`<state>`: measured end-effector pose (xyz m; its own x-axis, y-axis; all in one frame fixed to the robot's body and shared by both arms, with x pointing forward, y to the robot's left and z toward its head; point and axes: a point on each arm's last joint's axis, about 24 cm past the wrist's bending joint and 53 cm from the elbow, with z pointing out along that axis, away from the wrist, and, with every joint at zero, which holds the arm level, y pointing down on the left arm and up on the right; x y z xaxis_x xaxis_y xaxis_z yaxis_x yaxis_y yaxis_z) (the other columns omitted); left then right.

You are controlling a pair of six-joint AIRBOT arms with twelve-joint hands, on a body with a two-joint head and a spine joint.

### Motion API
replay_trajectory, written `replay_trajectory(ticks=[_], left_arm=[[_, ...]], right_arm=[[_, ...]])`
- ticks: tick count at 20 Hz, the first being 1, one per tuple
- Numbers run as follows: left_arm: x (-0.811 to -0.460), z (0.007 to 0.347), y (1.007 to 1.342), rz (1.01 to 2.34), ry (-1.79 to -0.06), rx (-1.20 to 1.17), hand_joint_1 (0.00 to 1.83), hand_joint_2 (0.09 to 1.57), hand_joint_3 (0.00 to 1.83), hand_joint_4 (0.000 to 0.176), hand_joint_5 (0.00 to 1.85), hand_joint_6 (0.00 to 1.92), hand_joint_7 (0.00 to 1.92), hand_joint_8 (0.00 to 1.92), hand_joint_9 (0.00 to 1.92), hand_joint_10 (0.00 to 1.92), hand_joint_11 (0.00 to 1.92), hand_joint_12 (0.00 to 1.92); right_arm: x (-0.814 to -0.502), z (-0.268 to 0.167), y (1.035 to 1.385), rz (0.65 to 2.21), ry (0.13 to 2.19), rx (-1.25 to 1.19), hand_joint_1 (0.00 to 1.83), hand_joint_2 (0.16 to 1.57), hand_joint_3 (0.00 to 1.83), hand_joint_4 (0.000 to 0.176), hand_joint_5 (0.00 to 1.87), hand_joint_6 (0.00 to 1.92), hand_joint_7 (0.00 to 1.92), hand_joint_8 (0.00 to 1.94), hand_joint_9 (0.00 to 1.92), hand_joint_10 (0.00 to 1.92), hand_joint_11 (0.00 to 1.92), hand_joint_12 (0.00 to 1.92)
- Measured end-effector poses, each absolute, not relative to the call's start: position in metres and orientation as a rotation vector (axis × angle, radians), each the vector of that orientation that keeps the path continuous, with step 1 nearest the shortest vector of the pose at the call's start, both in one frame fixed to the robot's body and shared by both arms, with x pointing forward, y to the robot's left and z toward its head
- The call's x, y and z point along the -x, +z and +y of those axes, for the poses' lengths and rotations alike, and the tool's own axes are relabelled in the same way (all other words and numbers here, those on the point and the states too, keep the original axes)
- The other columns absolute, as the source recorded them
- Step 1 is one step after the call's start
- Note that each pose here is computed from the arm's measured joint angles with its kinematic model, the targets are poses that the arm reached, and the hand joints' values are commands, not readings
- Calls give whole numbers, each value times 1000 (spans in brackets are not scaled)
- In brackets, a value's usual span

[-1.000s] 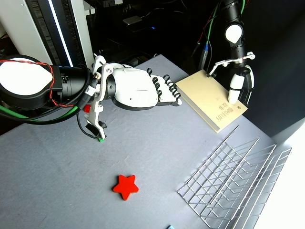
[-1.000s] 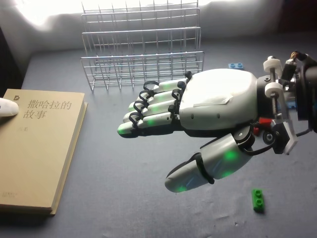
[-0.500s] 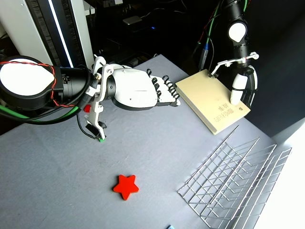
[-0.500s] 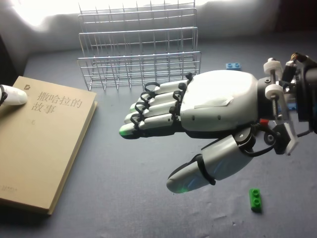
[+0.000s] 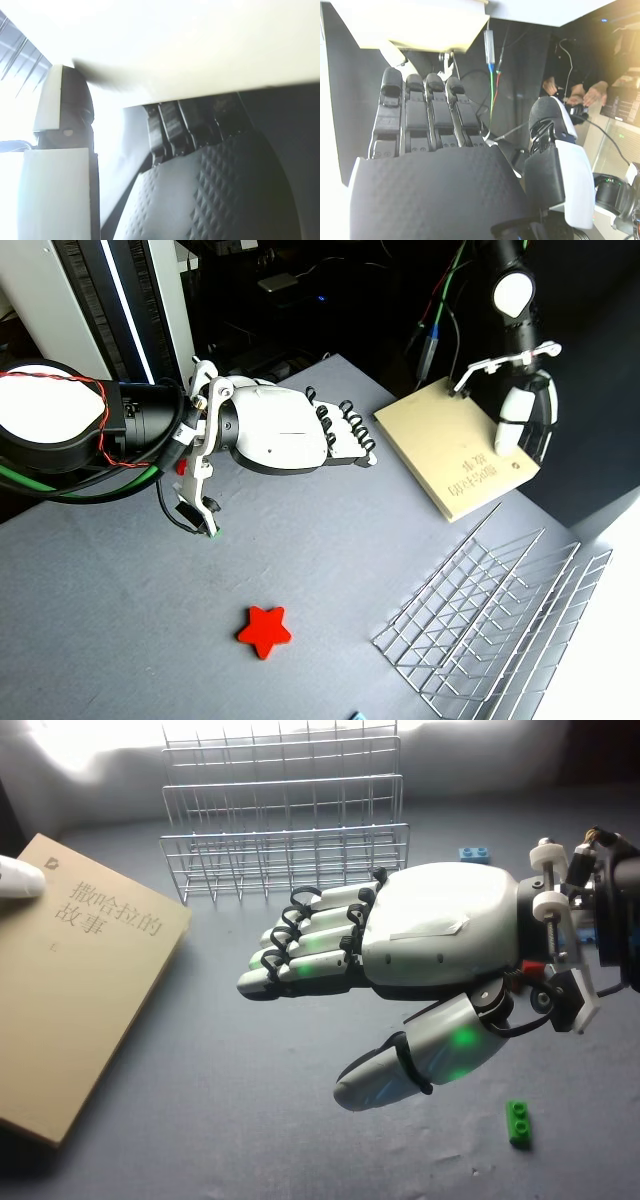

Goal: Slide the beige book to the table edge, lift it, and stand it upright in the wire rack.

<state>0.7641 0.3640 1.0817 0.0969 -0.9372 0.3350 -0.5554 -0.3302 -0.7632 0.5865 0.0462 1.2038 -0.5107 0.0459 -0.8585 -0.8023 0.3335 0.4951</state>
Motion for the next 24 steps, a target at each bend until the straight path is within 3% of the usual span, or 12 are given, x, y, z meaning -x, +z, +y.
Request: replay_trajectory(ticks=[1, 3, 4, 6, 9, 10, 11, 13, 14, 18, 19, 24], left_arm=[[-764, 360, 1086, 1467, -1150, 1930, 1200, 1230, 5, 0, 741, 1247, 793, 1415, 702, 1415, 523, 1630], [-765, 352, 1095, 1481, -1179, 1919, 1170, 1238, 1, 0, 727, 1262, 799, 1440, 709, 1349, 512, 1615], [-767, 350, 1101, 1472, -1199, 1917, 1307, 1222, 1, 0, 713, 1240, 801, 1332, 735, 1497, 528, 1622], [-767, 349, 1113, 1470, -1227, 1897, 1333, 1225, 2, 0, 697, 1256, 788, 1319, 730, 1557, 524, 1633], [-767, 350, 1133, 1474, -1258, 1846, 1343, 1217, 0, 0, 725, 1213, 811, 1308, 728, 1548, 527, 1645], [-765, 350, 1137, 1473, -1268, 1841, 1211, 1223, 2, 0, 745, 1226, 818, 1396, 720, 1429, 532, 1645], [-764, 347, 1140, 1478, -1279, 1838, 1314, 1225, 2, 0, 718, 1223, 788, 1371, 715, 1544, 535, 1654], [-760, 342, 1144, 1487, -1299, 1836, 1339, 1226, 0, 0, 708, 1233, 780, 1342, 718, 1579, 529, 1650], [-758, 339, 1145, 1493, -1307, 1837, 1347, 1209, 0, 0, 748, 1180, 823, 1276, 743, 1542, 548, 1638], [-758, 338, 1162, 1470, -1356, 1824, 1342, 1217, 1, 0, 725, 1224, 792, 1330, 734, 1544, 545, 1625], [-760, 338, 1171, 1456, -1379, 1811, 1174, 1230, 4, 0, 738, 1266, 808, 1412, 726, 1379, 546, 1629], [-768, 340, 1202, 1320, -1480, 1782, 1164, 1224, 0, 0, 756, 1287, 815, 1353, 754, 1291, 548, 1613]], right_arm=[[-586, 46, 1204, 1766, 1283, 676, 0, 1162, 0, 0, 101, 1, 99, 1, 87, 2, 0, 336], [-587, 46, 1204, 1766, 1282, 676, 0, 1164, 0, 0, 99, 3, 88, 4, 77, 5, 0, 311], [-587, 46, 1204, 1767, 1281, 675, 0, 1168, 1, 0, 100, 1, 94, 2, 78, 3, 0, 320], [-587, 45, 1203, 1768, 1278, 674, 0, 1171, 2, 0, 99, 1, 94, 2, 81, 3, 0, 324], [-587, 45, 1202, 1770, 1275, 675, 0, 1167, 0, 0, 117, 2, 118, 2, 110, 2, 0, 392], [-587, 45, 1202, 1770, 1276, 675, 0, 1171, 1, 0, 100, 0, 105, 1, 96, 0, 0, 363], [-588, 45, 1202, 1771, 1274, 674, 0, 1176, 2, 0, 107, 3, 112, 3, 103, 3, 0, 388], [-587, 45, 1202, 1770, 1275, 675, 0, 1174, 0, 0, 128, 5, 125, 4, 109, 2, 0, 377], [-588, 45, 1202, 1770, 1275, 674, 0, 1172, 0, 0, 115, 3, 106, 4, 89, 3, 0, 327], [-588, 44, 1201, 1773, 1273, 674, 0, 1173, 0, 0, 122, 1, 110, 2, 89, 3, 0, 328], [-588, 44, 1201, 1773, 1273, 673, 0, 1182, 3, 0, 102, 1, 90, 1, 71, 2, 0, 276], [-588, 44, 1200, 1774, 1270, 674, 0, 1188, 2, 0, 142, 6, 126, 7, 104, 7, 0, 344]])
